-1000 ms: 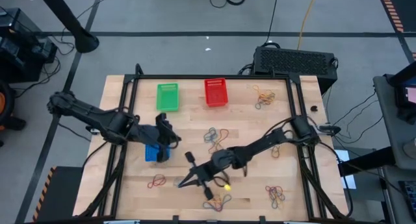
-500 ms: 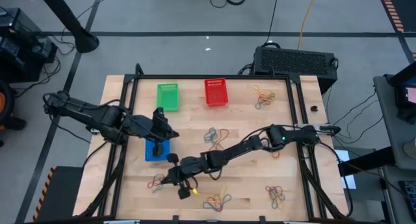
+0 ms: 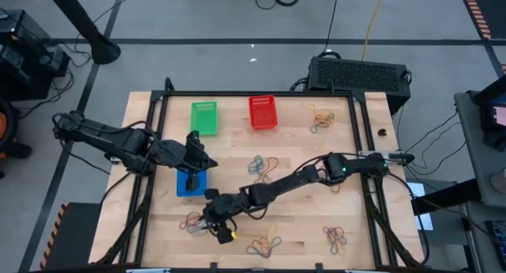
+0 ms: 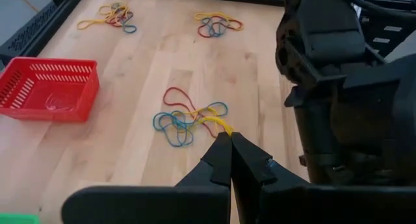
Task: Sort rubber bands into baskets
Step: Put the yellow rubber band into the green bin
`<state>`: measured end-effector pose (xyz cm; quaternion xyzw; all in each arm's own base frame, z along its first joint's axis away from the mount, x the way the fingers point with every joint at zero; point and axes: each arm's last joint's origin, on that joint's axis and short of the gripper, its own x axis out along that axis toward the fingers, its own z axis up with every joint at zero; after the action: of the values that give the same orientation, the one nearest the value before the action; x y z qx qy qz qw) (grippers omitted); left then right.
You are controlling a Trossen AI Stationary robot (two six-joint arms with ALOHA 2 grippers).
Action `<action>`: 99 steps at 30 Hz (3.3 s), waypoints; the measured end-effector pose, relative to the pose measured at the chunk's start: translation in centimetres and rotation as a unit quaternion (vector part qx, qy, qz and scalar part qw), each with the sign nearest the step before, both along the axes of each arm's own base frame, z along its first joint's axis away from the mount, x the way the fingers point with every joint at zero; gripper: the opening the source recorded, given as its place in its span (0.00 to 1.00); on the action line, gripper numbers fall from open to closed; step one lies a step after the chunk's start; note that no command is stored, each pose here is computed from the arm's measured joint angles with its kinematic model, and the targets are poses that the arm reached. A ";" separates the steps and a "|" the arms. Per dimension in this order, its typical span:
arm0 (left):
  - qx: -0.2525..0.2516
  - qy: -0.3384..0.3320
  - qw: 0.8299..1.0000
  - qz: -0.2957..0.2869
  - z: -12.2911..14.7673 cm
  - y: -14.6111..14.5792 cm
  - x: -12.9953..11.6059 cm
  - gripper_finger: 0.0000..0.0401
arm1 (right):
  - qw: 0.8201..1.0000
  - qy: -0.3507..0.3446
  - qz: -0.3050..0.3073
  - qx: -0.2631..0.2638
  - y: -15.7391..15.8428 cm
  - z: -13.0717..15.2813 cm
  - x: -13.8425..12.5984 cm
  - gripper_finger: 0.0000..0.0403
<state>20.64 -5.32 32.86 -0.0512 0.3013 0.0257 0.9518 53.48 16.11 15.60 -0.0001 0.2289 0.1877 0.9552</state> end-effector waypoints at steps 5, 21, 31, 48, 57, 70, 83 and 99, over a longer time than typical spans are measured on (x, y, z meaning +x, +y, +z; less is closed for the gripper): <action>0.000 0.001 1.000 -0.001 0.0 0.0 0.0 0.00 | 0.997 0.067 0.023 -0.005 -0.5 2.5 -1.5 0.48; 0.025 -0.022 0.999 0.017 0.3 0.1 0.1 0.00 | 0.955 0.244 -0.027 -0.166 -5.1 12.2 -14.6 0.35; 0.070 0.005 0.994 0.087 -1.7 2.6 3.8 0.00 | 0.992 -0.062 -0.114 -0.002 -9.8 11.0 -25.9 0.24; 0.052 -0.057 0.978 0.194 -4.5 15.9 8.7 0.00 | 0.974 -0.171 -0.146 -0.013 -12.3 8.6 -32.1 0.20; 0.039 -0.009 0.964 0.263 -5.0 19.0 6.6 0.00 | 0.982 -0.120 -0.135 -0.048 -12.5 7.9 -33.0 0.20; 0.061 0.117 0.929 0.347 -4.5 18.6 1.8 0.00 | 0.983 -0.108 -0.143 -0.027 -12.5 8.0 -33.3 0.20; 0.048 0.194 0.909 0.366 -6.8 20.2 0.2 0.00 | 0.982 -0.116 -0.149 -0.009 -12.5 8.2 -33.3 0.20; 0.032 0.209 0.904 0.372 -10.2 20.3 -0.8 0.00 | 0.982 -0.116 -0.149 -0.009 -12.5 8.2 -33.3 0.20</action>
<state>19.89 15.01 22.71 -0.1222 0.4519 0.3973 0.7893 20.23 3.57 23.82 0.0033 0.1162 0.0400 0.9924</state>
